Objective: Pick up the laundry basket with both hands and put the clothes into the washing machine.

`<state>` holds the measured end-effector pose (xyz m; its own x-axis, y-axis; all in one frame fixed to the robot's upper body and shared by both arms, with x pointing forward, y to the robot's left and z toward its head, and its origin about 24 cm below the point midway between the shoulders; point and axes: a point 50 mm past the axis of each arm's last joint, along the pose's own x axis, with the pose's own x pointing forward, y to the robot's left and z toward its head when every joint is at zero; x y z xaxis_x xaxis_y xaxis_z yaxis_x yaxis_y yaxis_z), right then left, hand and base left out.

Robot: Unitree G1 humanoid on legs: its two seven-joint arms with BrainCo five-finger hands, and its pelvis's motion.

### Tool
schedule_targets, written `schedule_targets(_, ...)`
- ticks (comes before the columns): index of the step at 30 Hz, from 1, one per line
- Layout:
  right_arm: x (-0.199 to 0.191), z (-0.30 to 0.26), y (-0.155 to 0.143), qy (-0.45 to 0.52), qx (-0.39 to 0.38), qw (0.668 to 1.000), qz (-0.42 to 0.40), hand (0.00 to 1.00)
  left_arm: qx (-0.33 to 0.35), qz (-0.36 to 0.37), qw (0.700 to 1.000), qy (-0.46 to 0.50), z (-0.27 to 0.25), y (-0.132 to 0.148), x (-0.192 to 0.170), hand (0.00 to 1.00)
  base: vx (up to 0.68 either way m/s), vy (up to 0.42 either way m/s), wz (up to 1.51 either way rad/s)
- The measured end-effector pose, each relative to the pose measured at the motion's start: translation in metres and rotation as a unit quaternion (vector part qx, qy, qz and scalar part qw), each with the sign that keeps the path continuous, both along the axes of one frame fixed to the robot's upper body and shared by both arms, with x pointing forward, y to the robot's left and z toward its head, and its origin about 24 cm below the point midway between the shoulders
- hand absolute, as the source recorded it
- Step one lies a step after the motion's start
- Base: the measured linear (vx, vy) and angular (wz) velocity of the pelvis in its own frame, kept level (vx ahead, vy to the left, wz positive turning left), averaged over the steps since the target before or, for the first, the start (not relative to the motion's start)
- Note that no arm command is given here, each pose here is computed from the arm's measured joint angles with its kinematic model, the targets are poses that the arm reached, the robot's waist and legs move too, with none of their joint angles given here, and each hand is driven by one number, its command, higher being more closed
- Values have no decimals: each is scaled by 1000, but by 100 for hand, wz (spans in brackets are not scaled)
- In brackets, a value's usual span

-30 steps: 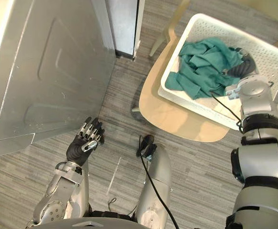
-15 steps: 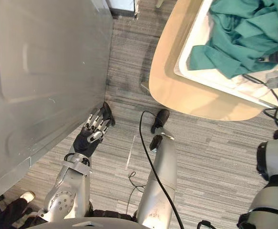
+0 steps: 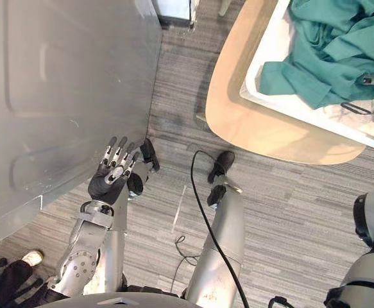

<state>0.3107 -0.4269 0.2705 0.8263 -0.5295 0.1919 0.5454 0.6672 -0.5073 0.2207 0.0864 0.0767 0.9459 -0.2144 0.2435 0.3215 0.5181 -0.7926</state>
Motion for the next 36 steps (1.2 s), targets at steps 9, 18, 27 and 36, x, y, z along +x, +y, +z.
schedule_targets(9,27,-38,53,-161,197,960,114,100,-25,38,999,19,0,6,3,0,-29,-51,4)
schedule_targets(18,19,-52,118,-351,387,824,219,100,-32,40,998,30,-1,9,2,0,-9,-58,2)
schedule_targets(27,-16,-29,154,-479,447,685,318,100,-5,36,999,15,6,19,-5,0,43,-71,8)
schedule_targets(36,-37,-33,165,-494,452,658,345,100,0,17,1000,24,4,13,-8,0,53,-66,-3)
